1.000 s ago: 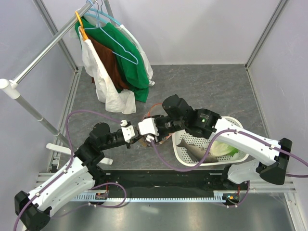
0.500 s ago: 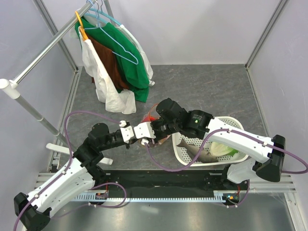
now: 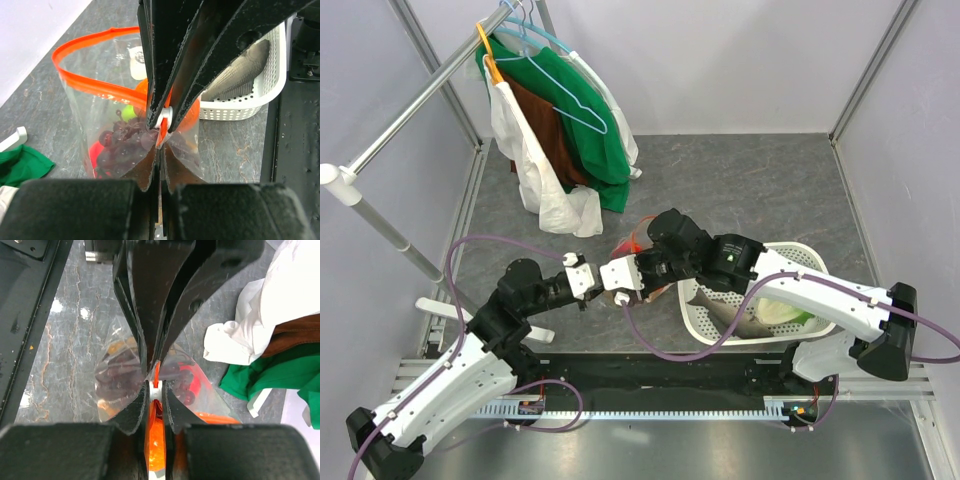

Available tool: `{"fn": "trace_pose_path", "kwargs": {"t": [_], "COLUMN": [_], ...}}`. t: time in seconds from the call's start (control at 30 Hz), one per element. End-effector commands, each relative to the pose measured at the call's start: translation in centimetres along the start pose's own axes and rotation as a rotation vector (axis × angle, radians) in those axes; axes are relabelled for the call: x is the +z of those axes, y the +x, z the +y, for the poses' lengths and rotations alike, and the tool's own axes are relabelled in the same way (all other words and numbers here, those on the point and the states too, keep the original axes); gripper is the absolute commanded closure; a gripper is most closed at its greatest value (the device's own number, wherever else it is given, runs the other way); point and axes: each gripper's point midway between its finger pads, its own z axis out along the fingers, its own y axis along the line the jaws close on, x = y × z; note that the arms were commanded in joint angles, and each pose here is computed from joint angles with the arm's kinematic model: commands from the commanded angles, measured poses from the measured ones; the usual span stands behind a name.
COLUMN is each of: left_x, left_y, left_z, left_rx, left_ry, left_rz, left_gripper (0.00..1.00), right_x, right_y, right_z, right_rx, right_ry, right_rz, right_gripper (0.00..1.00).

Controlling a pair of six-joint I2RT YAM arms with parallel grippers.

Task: Place the food in the zip-top bag and seal the zipper
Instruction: Zip the zipper food storage bag at the center of the board.

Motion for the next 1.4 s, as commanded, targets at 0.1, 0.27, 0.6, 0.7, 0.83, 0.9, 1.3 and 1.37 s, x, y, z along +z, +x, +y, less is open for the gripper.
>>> {"fn": "trace_pose_path", "kwargs": {"t": [0.1,0.27,0.6,0.7,0.83,0.9,1.3,1.37], "left_x": [-1.3,-1.3,-1.7,-2.0,-2.0,-2.0,-2.2,-2.3], "left_y": [-5.8,-5.7,-5.6,-5.6,-5.4,-5.5,-5.5,-5.5], "left_z": [1.8,1.9,2.1,2.5,3.0,3.0,4.3,4.5], "left_rx": [0.11,0.112,0.111,0.112,0.108,0.108,0.11,0.113], "left_ry": [-0.076,-0.085,-0.104,-0.134,-0.163,-0.164,-0.227,-0.238], "left_rz": [-0.148,-0.144,-0.131,-0.132,-0.127,-0.13,-0.115,-0.113], "left_gripper": [0.98,0.98,0.98,0.98,0.98,0.98,0.98,0.98], "right_x": [-1.9,-2.6,-3.0,-3.7,-4.8,-5.1,-7.0,-7.3], "right_y": [3.2,3.8,4.8,5.5,6.0,6.3,11.1,12.1], "right_z": [-0.9,-1.8,-1.7,-2.0,-2.9,-3.2,-3.4,-3.4], "right_rx": [0.011,0.019,0.031,0.048,0.068,0.07,0.094,0.098], "right_ry": [0.045,0.057,0.044,0.059,0.087,0.092,0.104,0.102], "right_rz": [0.095,0.104,0.141,0.156,0.173,0.182,0.275,0.293], "right_gripper": [0.93,0.97,1.0,1.0,1.0,1.0,1.0,1.0]}}
